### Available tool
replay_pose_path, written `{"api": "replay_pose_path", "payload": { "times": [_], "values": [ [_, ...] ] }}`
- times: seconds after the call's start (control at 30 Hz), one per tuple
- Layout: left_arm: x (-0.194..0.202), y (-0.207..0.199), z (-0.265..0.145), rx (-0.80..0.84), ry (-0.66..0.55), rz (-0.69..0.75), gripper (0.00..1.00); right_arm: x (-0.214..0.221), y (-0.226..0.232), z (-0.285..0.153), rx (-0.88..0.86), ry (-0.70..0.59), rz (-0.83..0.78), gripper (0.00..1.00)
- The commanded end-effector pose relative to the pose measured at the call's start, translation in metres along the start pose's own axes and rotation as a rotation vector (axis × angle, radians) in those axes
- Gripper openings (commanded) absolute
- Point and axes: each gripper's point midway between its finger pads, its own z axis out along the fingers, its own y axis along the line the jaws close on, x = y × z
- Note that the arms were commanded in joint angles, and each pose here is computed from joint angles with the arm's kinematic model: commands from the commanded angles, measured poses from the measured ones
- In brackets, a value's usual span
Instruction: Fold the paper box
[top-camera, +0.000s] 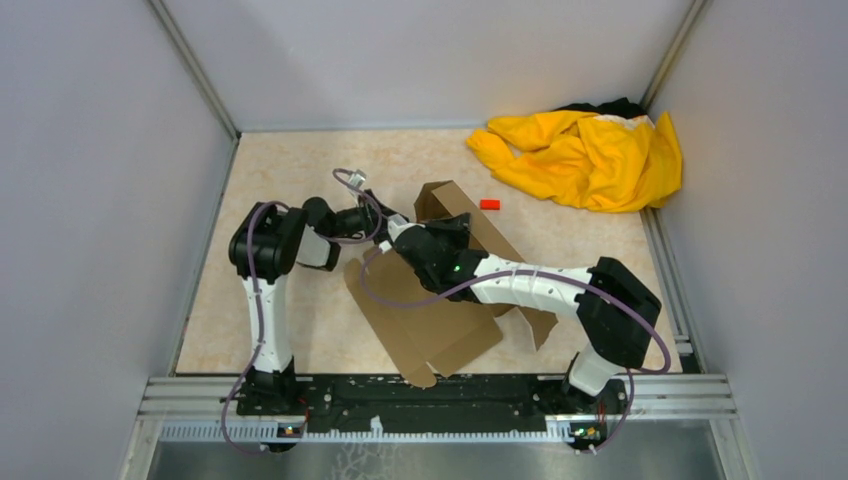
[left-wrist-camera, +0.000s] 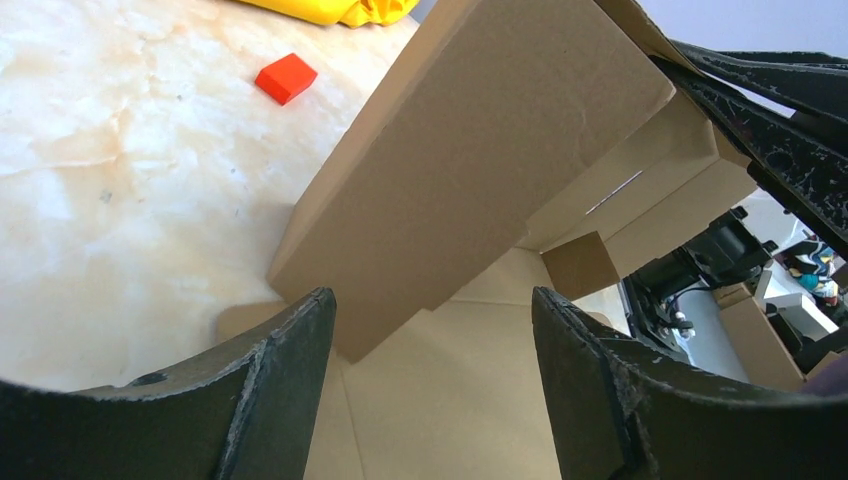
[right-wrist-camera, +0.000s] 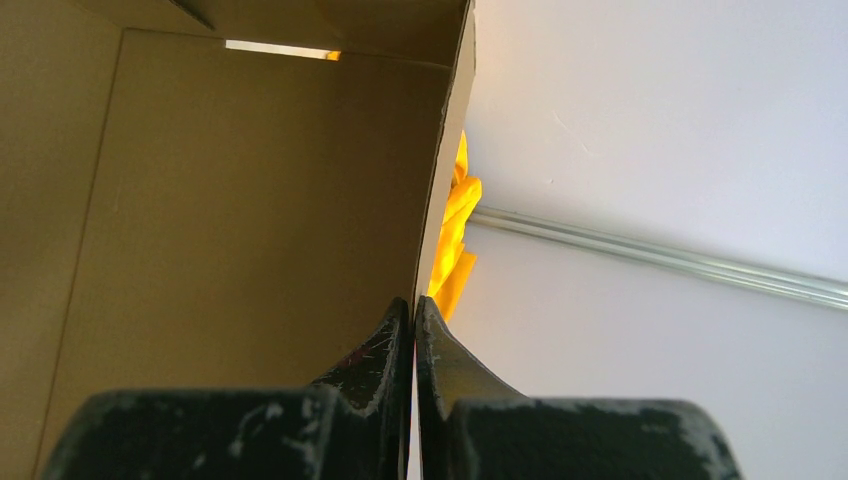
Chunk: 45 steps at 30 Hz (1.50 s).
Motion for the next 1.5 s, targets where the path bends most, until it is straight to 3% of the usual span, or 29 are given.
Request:
{"api": "replay_pose_path", "payload": {
  "times": [0.0,0.33,0.97,1.47],
  "values": [
    [-0.035,-0.028,-0.014,0.060,-0.089,0.247,0.78,-0.018,0.008,-0.005,-0.053,-0.072,0.004,0.00],
    [-0.051,-0.004,0.003,0.056,-0.127,0.254,0.75,-0.021,0.006,-0.007,-0.052,-0.083,0.009,0.00],
    [-0.040,-0.022,0.053,0.131,-0.067,0.311,0.76,-0.028,0.008,-0.005,-0.052,-0.079,0.000,0.00],
    [-0.033,-0.014,0.067,-0.002,-0.082,0.354,0.70,-0.034,0.018,-0.007,-0.064,-0.086,-0.002,0.00]
  ]
}}
